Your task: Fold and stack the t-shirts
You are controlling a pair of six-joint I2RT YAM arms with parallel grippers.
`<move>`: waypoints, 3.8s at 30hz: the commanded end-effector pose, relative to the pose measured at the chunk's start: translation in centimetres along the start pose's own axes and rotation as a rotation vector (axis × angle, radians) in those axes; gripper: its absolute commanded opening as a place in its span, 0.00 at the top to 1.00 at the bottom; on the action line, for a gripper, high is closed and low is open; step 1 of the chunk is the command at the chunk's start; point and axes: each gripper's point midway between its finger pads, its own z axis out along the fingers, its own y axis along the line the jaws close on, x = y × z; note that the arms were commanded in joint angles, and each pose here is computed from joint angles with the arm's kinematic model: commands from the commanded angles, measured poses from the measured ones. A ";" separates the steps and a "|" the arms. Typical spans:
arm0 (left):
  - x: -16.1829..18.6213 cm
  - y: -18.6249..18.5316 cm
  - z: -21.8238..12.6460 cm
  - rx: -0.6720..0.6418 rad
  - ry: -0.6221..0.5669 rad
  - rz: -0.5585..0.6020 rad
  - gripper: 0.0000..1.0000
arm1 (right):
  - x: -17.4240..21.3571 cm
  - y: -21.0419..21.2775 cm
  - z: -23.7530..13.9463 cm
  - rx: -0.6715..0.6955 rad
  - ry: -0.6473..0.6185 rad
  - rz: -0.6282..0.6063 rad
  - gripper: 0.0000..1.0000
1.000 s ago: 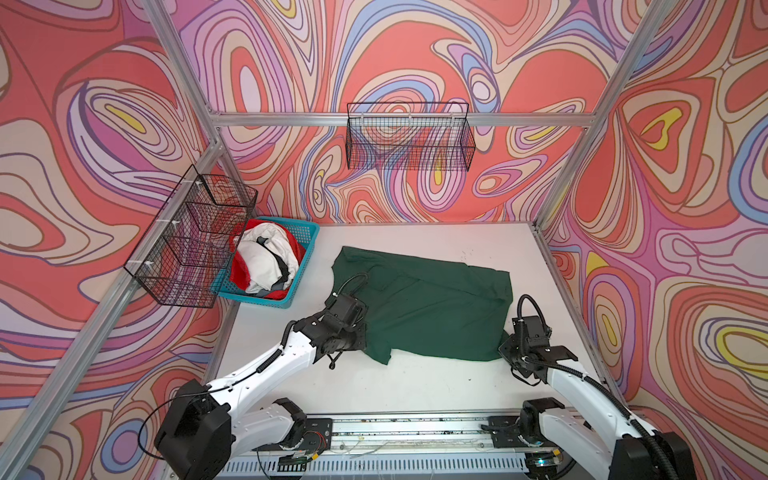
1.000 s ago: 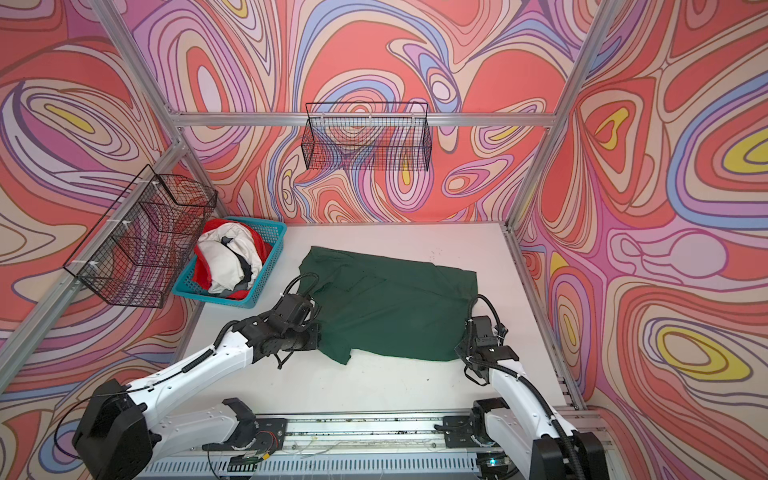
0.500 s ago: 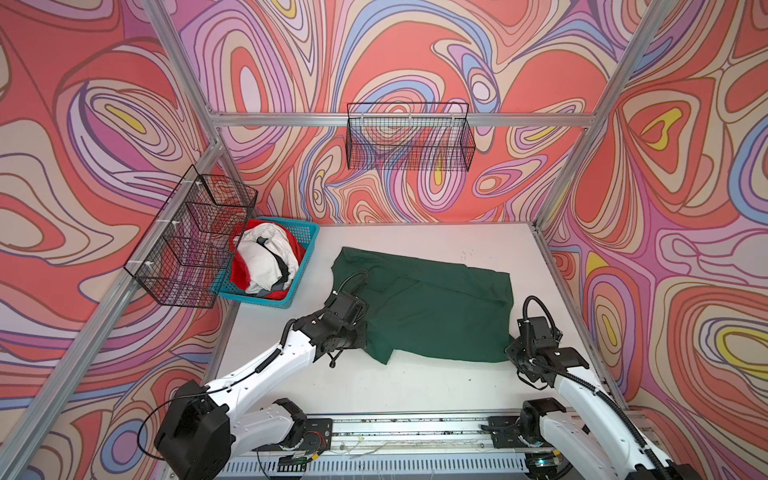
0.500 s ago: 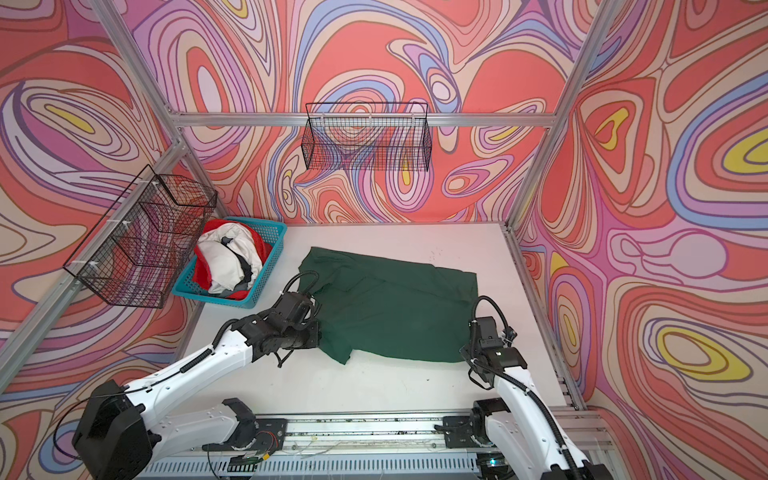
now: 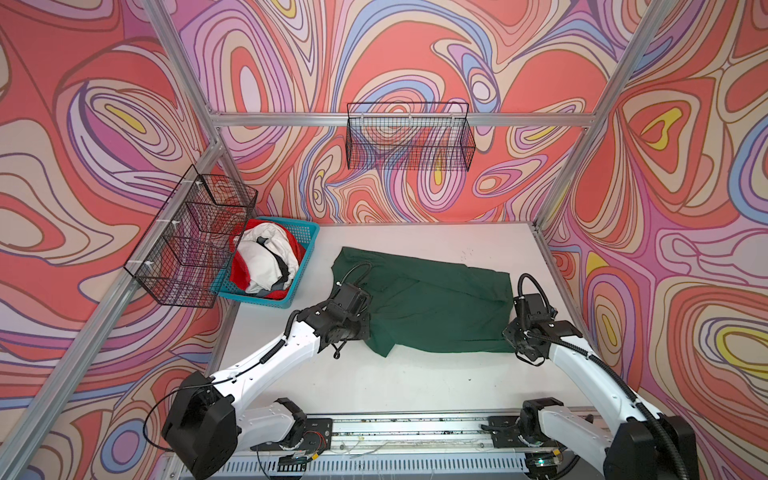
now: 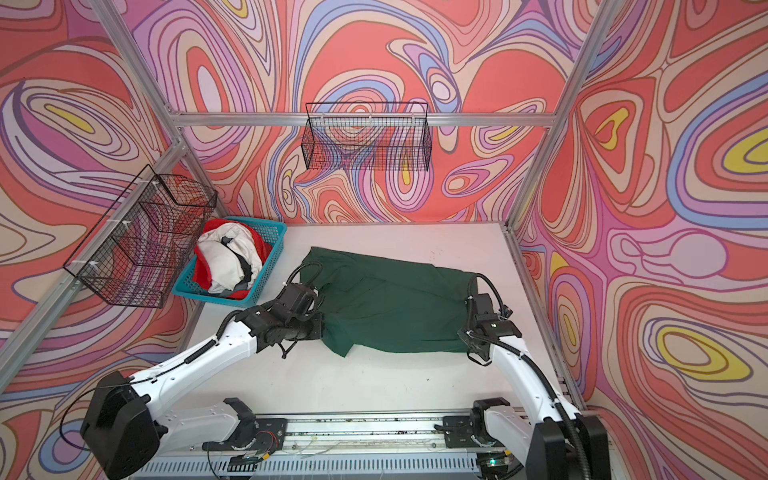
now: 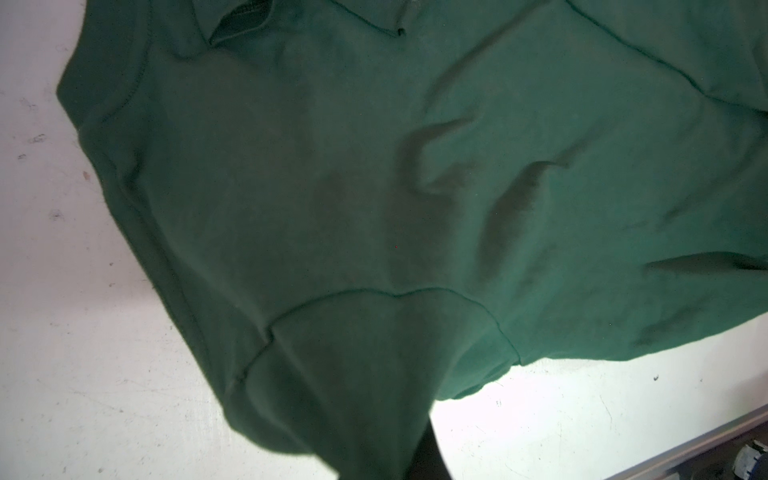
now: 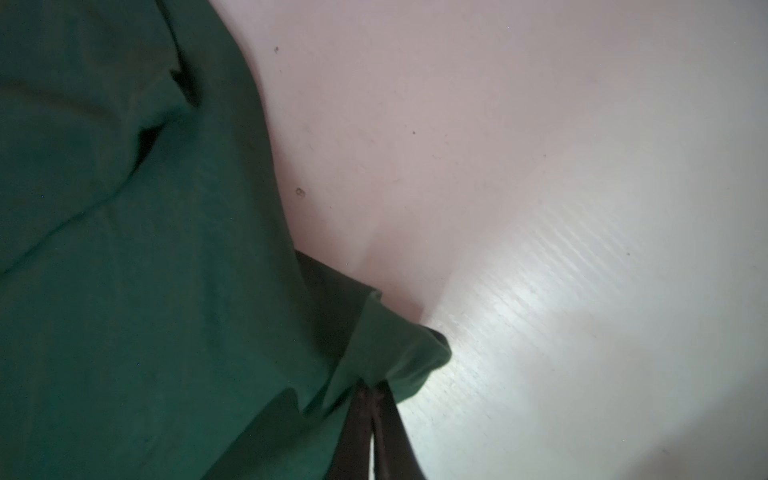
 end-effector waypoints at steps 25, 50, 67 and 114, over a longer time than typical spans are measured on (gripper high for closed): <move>-4.7 1.0 -0.4 -0.082 -0.024 0.012 1.00 | -5.8 5.0 -1.4 -0.037 -0.130 -0.077 1.00; -9.8 1.5 4.8 -0.127 0.010 -0.037 1.00 | -8.1 10.5 4.1 0.005 -0.069 -0.262 1.00; -16.4 2.3 4.2 -0.259 -0.142 0.042 0.00 | -7.9 11.2 1.3 -0.066 -0.051 -0.317 0.39; -6.9 9.6 11.0 -0.308 0.065 -0.044 0.60 | -1.9 6.1 3.7 -0.079 0.042 -0.224 0.68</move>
